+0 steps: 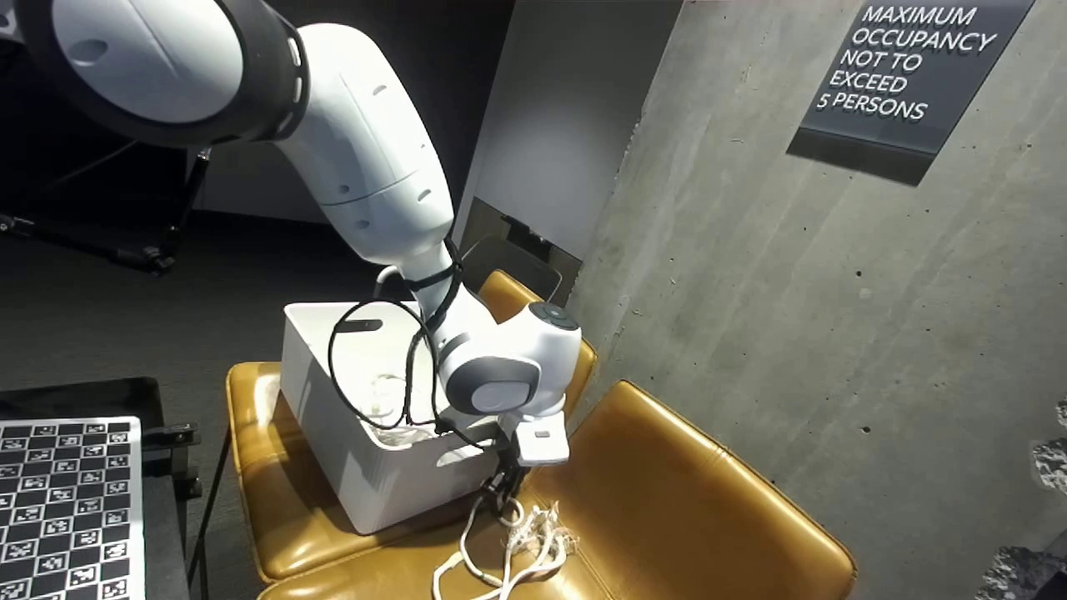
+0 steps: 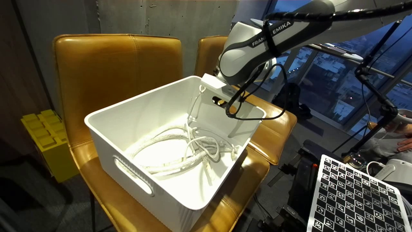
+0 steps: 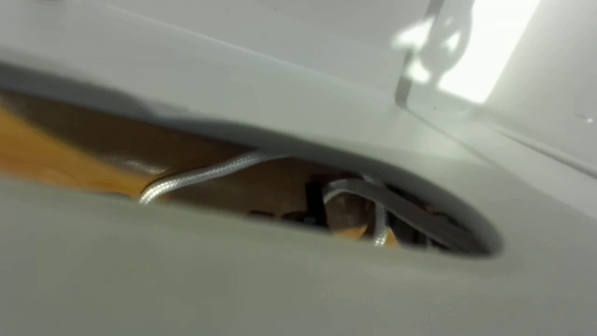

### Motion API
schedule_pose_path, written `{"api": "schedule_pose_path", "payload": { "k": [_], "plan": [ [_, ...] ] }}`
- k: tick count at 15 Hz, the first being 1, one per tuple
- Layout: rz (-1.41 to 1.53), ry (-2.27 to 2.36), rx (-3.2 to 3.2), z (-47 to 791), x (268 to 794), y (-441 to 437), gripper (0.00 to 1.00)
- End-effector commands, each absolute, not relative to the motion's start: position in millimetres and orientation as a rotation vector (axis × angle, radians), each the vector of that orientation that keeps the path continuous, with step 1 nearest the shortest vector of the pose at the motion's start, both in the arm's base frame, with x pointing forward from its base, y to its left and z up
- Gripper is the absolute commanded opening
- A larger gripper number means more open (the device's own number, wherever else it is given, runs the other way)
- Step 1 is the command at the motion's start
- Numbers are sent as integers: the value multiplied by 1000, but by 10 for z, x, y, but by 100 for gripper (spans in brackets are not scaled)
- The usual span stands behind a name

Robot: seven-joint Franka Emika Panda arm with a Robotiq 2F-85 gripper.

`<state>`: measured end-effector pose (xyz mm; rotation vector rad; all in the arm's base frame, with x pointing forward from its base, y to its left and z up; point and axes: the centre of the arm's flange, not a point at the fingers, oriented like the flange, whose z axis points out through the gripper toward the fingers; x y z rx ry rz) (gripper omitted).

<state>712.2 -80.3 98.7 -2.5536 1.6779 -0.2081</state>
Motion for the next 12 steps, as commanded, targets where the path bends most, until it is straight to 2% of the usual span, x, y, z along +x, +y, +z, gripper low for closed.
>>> {"api": "schedule_pose_path", "payload": {
  "k": [1, 2, 7, 12],
  "plan": [
    [-184, 1656, -2551, 896, 7236, -812, 9],
    [-184, 1656, -2552, 900, 7232, -821, 1],
    [-187, 1622, -2570, 1074, 7079, -780, 1],
    [-265, 1382, -2691, 1831, 6591, -841, 1]
  ]
}}
